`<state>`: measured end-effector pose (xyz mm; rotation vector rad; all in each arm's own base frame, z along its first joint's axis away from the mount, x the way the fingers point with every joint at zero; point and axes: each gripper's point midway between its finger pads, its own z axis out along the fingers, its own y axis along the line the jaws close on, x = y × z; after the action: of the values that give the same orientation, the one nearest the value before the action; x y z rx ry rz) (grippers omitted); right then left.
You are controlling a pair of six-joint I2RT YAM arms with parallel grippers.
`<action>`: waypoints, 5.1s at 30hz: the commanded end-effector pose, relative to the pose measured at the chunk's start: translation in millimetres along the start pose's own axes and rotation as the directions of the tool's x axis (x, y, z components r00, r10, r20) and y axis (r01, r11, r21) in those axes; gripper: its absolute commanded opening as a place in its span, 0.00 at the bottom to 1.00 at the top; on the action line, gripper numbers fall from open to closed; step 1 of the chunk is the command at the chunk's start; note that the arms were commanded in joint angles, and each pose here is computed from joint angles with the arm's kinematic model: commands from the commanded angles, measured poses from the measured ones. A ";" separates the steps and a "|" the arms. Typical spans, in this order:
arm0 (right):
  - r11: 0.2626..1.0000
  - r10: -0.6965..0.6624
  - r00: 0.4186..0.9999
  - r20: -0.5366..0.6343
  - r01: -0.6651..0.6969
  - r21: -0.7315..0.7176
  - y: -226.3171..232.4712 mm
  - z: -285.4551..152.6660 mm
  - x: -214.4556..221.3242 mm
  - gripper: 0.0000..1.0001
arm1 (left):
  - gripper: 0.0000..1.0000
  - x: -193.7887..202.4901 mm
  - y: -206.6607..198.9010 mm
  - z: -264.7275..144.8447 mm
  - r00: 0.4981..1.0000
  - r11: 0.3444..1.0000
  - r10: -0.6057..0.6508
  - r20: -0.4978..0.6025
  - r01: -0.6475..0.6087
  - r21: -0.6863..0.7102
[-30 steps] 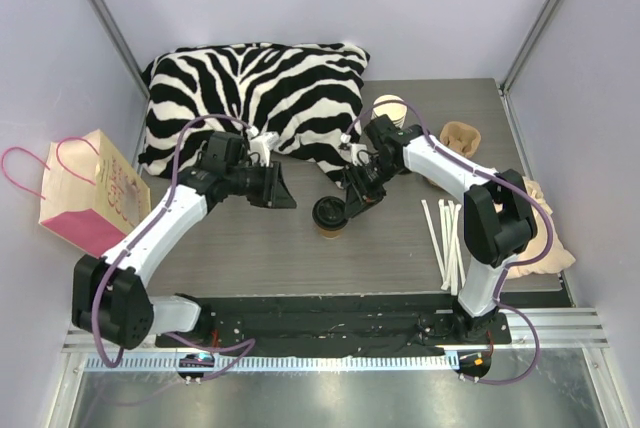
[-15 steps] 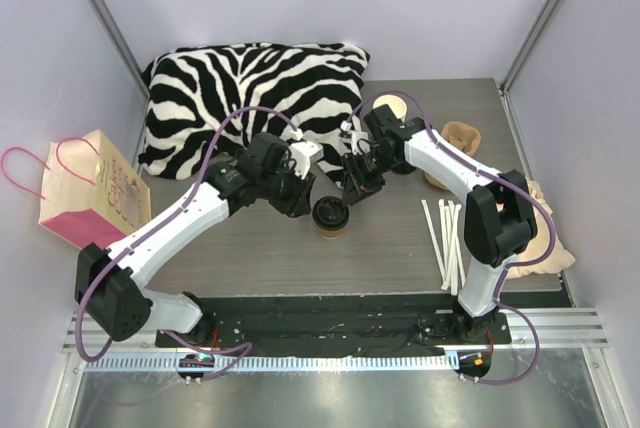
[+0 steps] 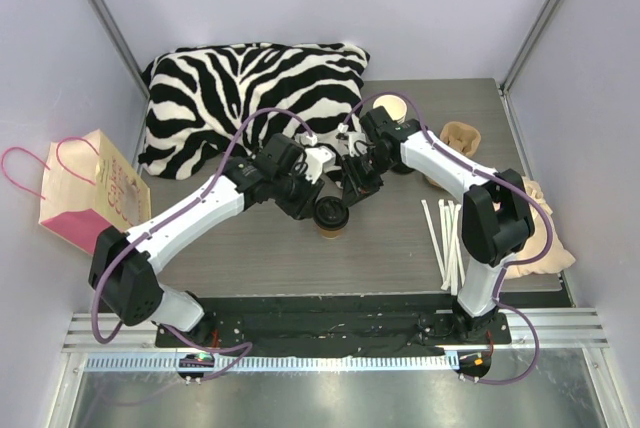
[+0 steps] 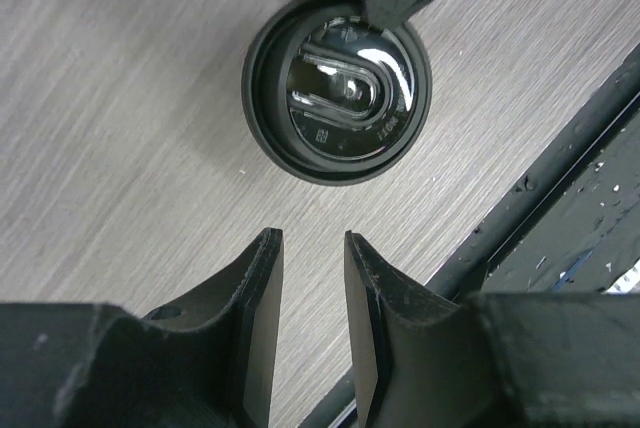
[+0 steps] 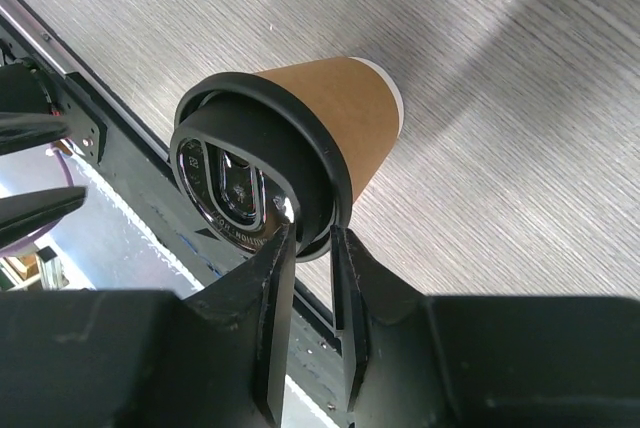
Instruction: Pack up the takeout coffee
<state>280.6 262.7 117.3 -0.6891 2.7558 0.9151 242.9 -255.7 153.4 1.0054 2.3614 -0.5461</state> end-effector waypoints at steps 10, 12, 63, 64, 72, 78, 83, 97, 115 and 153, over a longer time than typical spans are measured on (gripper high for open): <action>0.999 -0.030 0.997 0.065 0.032 -0.031 20.3 -12.5 -15.5 0.30 | 0.35 -28.9 -4.1 -14.7 0.995 0.997 0.075 0.071 -0.074 -0.010; 0.999 -0.040 0.996 0.074 0.042 -0.026 22.6 -14.4 -17.8 0.29 | 0.35 -30.9 -4.5 -14.5 0.994 0.997 0.073 0.076 -0.072 -0.011; 0.998 -0.040 0.999 -0.017 0.041 0.057 -0.3 17.3 2.7 0.17 | 0.12 25.7 1.1 50.5 0.986 0.996 0.092 -0.139 -0.091 0.014; 0.997 -0.039 0.999 -0.020 0.040 0.061 -1.7 18.3 3.5 0.17 | 0.12 29.6 2.1 52.5 0.985 0.996 0.086 -0.150 -0.085 0.010; 0.997 -0.041 0.999 -0.023 0.042 0.066 -2.2 19.9 2.9 0.16 | 0.11 4.2 4.7 35.0 0.990 0.994 0.102 -0.094 -0.105 -0.026; 0.997 -0.050 0.999 -0.004 0.050 0.063 1.8 14.8 -1.2 0.15 | 0.12 -43.1 -8.9 -2.2 0.993 0.994 0.106 0.061 -0.106 -0.011; 0.997 -0.050 0.999 -0.004 0.050 0.063 2.1 14.3 -1.0 0.15 | 0.13 -58.2 -8.8 -7.0 0.989 0.994 0.112 0.094 -0.111 -0.024; 0.997 -0.042 0.999 -0.023 0.044 0.066 -2.1 21.1 2.2 0.15 | 0.10 9.6 11.8 57.2 0.993 0.995 0.083 -0.084 -0.087 -0.046; 0.997 -0.053 0.999 -0.004 0.054 0.063 2.8 15.1 -1.3 0.16 | 0.14 -56.6 -4.3 -11.0 0.989 0.994 0.102 0.104 -0.096 -0.059; 0.997 -0.047 0.999 -0.014 0.048 0.057 3.3 17.7 -1.9 0.16 | 0.21 10.4 -33.9 25.9 0.973 0.973 0.228 -0.033 -0.226 0.049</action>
<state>275.4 278.2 114.4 -0.7308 2.7421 0.8918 221.1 -287.5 159.7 1.2326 2.2155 -0.5313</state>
